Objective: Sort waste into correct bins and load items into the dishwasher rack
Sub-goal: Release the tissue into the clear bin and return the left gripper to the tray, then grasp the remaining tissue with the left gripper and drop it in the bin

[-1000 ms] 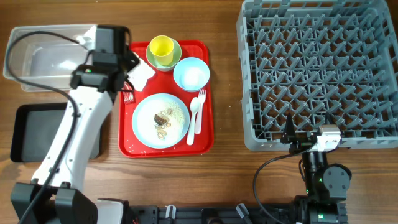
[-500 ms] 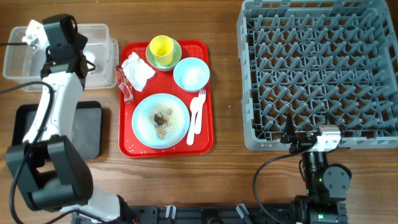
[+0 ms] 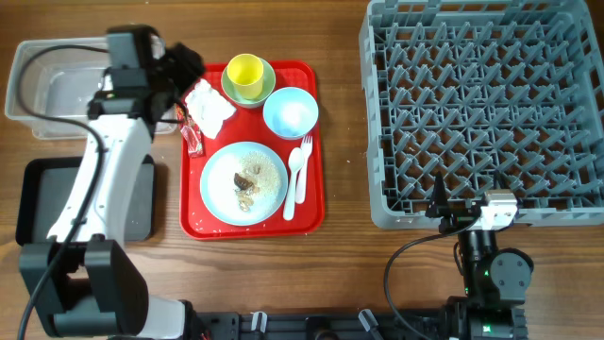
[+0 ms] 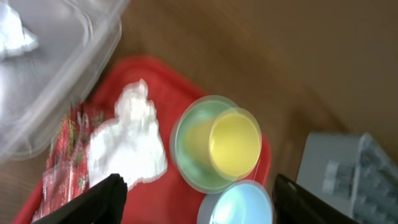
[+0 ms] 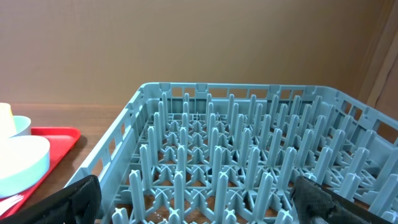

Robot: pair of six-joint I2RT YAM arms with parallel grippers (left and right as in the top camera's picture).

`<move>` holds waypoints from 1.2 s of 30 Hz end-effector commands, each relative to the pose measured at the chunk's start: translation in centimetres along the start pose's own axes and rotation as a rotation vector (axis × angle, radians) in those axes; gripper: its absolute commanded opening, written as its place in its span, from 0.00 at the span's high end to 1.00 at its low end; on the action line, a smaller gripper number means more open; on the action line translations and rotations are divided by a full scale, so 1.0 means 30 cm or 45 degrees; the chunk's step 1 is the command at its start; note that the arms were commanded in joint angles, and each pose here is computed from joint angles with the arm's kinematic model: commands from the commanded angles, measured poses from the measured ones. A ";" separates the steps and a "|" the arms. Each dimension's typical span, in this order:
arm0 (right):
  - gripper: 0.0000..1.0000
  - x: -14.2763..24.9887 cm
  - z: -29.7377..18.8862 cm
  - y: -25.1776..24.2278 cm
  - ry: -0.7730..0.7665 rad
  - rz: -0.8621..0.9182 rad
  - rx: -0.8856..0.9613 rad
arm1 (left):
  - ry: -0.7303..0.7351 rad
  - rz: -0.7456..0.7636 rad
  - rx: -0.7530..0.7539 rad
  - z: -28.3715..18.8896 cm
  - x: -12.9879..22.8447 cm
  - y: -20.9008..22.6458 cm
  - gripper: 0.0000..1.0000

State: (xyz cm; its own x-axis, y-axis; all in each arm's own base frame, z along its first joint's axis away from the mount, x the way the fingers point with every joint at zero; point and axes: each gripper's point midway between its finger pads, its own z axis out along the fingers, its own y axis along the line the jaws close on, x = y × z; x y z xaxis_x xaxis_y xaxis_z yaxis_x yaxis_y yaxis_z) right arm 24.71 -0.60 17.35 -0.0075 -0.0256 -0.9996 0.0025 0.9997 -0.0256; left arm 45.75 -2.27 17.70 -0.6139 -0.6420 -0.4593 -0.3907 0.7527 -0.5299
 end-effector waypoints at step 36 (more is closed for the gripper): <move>0.00 -0.004 -0.001 -0.008 -0.008 0.003 0.015 | 0.155 0.384 -0.460 0.345 0.181 0.271 0.34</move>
State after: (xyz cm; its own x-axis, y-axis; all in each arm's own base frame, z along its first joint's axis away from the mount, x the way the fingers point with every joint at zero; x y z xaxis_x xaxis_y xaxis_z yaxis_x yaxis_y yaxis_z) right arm 24.71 -0.60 17.35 -0.0075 -0.0256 -0.9996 0.0025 0.9997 -0.0256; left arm 45.92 -0.75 3.85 -0.7944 -0.3997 -0.4573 -0.4075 0.9091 -0.0868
